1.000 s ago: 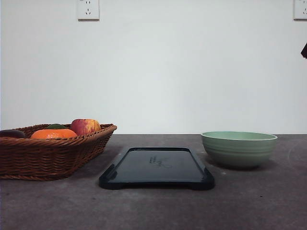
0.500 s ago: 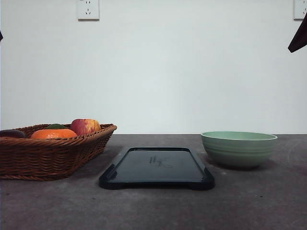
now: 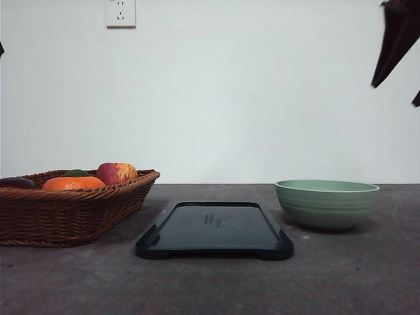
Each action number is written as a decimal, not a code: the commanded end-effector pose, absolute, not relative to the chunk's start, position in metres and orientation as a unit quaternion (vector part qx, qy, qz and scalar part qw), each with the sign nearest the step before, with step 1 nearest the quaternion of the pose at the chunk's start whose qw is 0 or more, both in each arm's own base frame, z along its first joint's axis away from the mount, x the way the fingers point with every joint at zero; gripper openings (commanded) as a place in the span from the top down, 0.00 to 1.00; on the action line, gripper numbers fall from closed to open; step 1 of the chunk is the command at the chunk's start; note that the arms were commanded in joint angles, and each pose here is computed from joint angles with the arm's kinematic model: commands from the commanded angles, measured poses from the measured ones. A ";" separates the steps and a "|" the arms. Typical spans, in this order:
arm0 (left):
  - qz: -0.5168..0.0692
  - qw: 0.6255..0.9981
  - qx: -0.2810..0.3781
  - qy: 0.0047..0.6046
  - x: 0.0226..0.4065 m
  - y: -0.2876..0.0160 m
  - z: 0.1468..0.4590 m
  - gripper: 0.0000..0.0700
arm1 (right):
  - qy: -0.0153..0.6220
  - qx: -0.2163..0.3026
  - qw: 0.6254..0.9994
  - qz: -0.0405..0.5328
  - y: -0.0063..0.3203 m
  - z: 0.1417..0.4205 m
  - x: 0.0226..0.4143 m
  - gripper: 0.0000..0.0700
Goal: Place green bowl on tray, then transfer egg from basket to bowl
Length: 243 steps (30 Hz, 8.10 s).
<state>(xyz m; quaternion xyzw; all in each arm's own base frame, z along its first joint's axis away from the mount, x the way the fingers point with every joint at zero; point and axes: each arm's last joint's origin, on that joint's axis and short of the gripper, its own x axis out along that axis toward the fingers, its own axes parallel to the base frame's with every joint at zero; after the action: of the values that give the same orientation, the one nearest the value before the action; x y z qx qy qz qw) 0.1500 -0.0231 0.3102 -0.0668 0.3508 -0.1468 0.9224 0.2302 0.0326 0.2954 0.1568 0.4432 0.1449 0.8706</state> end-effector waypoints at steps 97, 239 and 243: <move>-0.154 0.930 -0.067 0.326 0.152 -0.024 0.320 0.39 | 0.615 0.014 0.756 0.221 0.186 0.207 0.388 1.00; -0.075 0.809 0.047 0.581 0.365 -0.104 0.203 0.75 | 0.407 -0.029 0.894 0.187 0.106 0.261 0.188 0.63; -0.080 0.810 0.053 0.579 0.365 -0.104 0.205 0.74 | 0.407 -0.029 0.894 0.187 0.106 0.261 0.188 0.63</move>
<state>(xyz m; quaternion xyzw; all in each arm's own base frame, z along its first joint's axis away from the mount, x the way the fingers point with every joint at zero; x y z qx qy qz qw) 0.3607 -0.1020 0.2023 0.0485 0.5842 -0.0754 0.8066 0.1873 0.1037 0.2610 -0.0328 0.4067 0.1869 0.8936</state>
